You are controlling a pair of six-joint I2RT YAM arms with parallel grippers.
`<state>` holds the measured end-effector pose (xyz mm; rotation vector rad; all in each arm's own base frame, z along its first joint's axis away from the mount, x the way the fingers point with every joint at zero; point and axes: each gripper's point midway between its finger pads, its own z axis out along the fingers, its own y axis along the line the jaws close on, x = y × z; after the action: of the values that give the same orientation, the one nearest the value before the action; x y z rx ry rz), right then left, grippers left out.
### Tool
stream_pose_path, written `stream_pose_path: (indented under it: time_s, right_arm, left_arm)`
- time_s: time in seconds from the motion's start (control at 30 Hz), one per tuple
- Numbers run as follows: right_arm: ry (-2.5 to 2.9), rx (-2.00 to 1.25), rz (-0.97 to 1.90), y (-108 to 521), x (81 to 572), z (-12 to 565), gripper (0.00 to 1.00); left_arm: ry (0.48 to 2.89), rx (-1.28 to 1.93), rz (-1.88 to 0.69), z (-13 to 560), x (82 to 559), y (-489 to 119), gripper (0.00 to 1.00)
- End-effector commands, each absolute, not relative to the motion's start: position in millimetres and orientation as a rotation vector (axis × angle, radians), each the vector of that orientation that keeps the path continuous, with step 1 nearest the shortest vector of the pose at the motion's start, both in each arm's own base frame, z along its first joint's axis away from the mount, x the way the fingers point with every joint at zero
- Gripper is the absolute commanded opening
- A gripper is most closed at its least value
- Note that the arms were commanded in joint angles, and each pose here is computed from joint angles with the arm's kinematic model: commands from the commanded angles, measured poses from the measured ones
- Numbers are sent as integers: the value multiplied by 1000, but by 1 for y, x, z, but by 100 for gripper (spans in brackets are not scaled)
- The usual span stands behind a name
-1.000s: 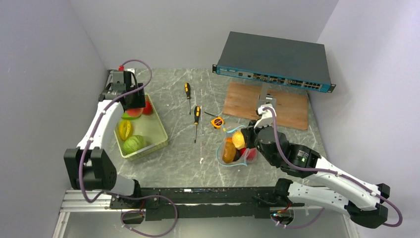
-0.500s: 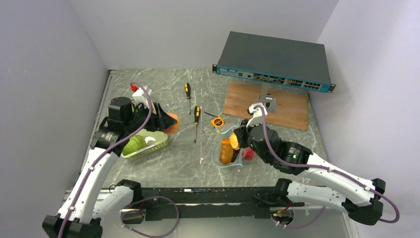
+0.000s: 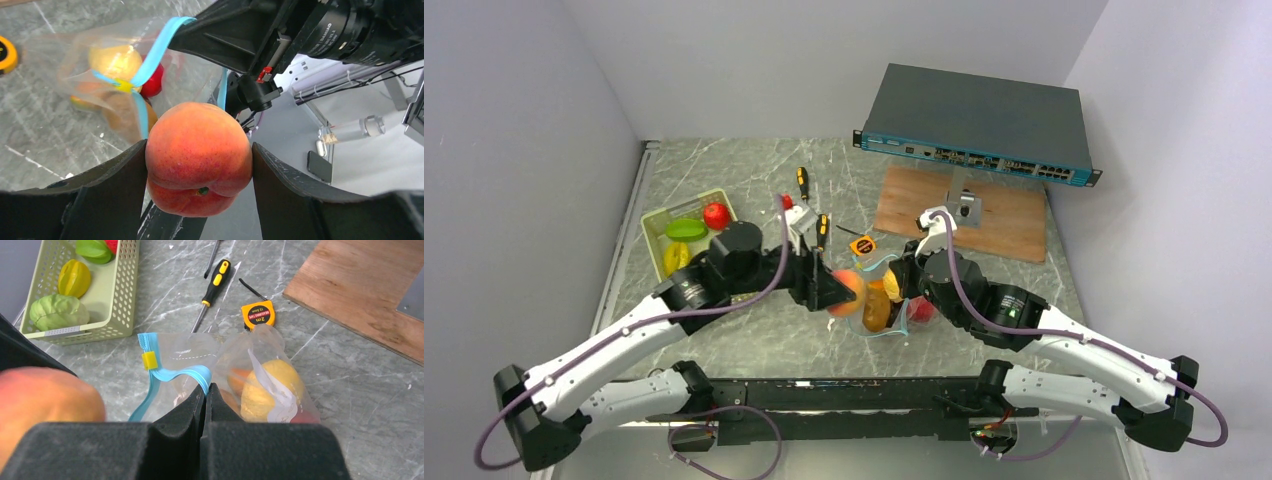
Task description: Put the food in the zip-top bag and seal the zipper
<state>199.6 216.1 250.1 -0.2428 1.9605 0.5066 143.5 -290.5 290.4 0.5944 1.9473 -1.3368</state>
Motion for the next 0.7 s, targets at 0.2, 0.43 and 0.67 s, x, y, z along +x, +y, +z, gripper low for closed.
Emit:
stream_pose_path:
  time_s: [0.2, 0.43, 0.67]
  right_arm:
    - [1874, -176, 612, 223, 201, 288, 0]
    - [1871, -170, 607, 220, 201, 288, 0]
    - [1870, -162, 608, 218, 200, 287, 0]
  left_arm:
    - [1914, 607, -1234, 297, 159, -347, 32]
    - [1970, 671, -1187, 281, 164, -373, 38]
    - [1994, 680, -1137, 275, 170, -381, 72]
